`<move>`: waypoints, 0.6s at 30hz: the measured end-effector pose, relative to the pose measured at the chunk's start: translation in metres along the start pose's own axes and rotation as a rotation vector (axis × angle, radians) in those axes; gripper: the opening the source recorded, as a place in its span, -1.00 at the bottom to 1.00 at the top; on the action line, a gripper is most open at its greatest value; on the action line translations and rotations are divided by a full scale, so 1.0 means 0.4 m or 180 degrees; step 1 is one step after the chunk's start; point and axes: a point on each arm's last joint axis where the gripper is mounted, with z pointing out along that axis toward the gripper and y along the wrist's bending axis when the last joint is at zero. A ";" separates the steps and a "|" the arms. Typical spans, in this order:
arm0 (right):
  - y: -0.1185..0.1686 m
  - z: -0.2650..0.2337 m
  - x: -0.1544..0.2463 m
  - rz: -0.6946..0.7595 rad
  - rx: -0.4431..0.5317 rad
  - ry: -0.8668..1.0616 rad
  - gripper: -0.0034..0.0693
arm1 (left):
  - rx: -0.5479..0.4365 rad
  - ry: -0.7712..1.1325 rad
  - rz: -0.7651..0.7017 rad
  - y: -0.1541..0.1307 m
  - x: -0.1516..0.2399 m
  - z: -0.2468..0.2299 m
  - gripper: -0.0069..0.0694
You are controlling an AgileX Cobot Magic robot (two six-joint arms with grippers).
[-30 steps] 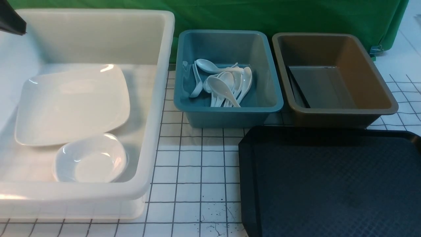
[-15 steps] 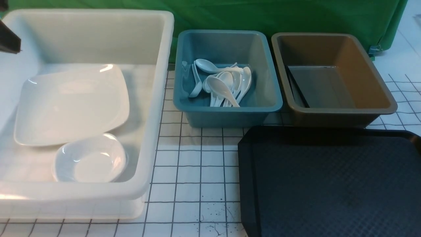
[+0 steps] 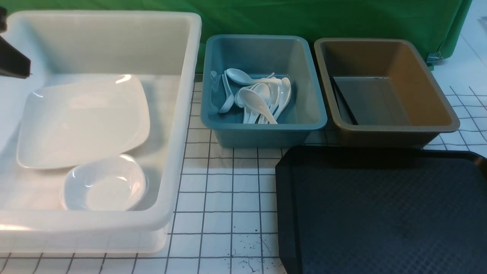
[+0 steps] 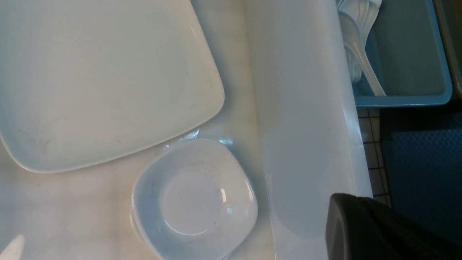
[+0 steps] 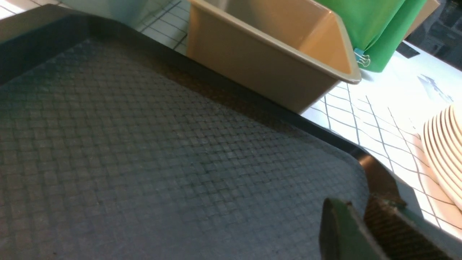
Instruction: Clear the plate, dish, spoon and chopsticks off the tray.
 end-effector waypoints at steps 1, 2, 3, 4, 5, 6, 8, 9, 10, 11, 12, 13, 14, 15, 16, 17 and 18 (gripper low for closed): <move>0.000 0.000 0.000 0.0000 0.0000 0.0000 -0.45 | 0.0000 0.0000 0.0004 0.000 0.000 0.000 -0.81; 0.000 0.000 0.000 0.0000 0.0000 0.0000 -0.44 | 0.0073 -0.0024 -0.0010 -0.005 -0.002 0.000 -0.81; 0.000 0.000 0.000 0.0003 0.0000 0.0000 -0.43 | 0.0116 -0.0041 -0.0017 -0.008 -0.003 0.000 -0.81; 0.000 0.000 0.000 0.0045 0.0000 0.0000 -0.43 | 0.0150 -0.0053 -0.0023 -0.011 -0.004 0.000 -0.81; 0.001 0.000 0.001 0.0145 -0.0007 0.0013 -0.42 | 0.0176 -0.0061 -0.0028 -0.013 -0.004 0.000 -0.81; 0.001 0.000 0.002 0.0306 -0.0014 0.0027 -0.41 | 0.0188 -0.0066 -0.0018 -0.013 -0.005 0.000 -0.81; 0.001 0.000 0.002 0.0704 -0.0014 0.0033 -0.40 | 0.0191 -0.0067 -0.0010 -0.014 -0.005 0.000 -0.81; 0.001 0.000 0.002 0.0894 -0.0015 0.0036 -0.40 | 0.0191 -0.0067 -0.0008 -0.014 -0.005 0.000 -0.81; 0.001 0.000 0.002 0.1108 -0.0013 0.0036 -0.39 | 0.0191 -0.0067 -0.0008 -0.014 -0.005 0.000 -0.81; 0.001 0.000 0.002 0.1278 -0.0012 0.0037 -0.39 | 0.0197 -0.0069 -0.0010 -0.014 -0.005 0.000 -0.81; 0.001 0.000 0.002 0.1393 -0.0012 0.0037 -0.38 | 0.0203 -0.0071 -0.0009 -0.014 -0.005 -0.001 -0.81; 0.001 0.000 0.002 0.1475 -0.0011 0.0037 -0.37 | 0.0222 -0.0073 -0.0009 -0.017 -0.005 0.000 -0.81; 0.001 0.000 0.002 0.1503 -0.0010 0.0038 -0.37 | 0.0230 -0.0072 0.0002 -0.020 -0.005 0.001 -0.81; 0.001 0.000 0.002 0.1509 -0.0011 0.0037 -0.37 | 0.0236 -0.0070 0.0011 -0.022 -0.005 0.001 -0.81; 0.001 0.000 0.002 0.1529 -0.0011 0.0037 -0.36 | 0.0255 -0.0060 0.0040 -0.029 -0.004 0.003 -0.81; 0.001 0.000 0.002 0.1547 -0.0011 0.0038 -0.36 | 0.0295 -0.0037 0.0103 -0.045 0.000 0.006 -0.81; 0.001 0.000 0.002 0.1551 -0.0011 0.0038 -0.36 | 0.0320 -0.0017 0.0170 -0.059 0.007 0.009 -0.81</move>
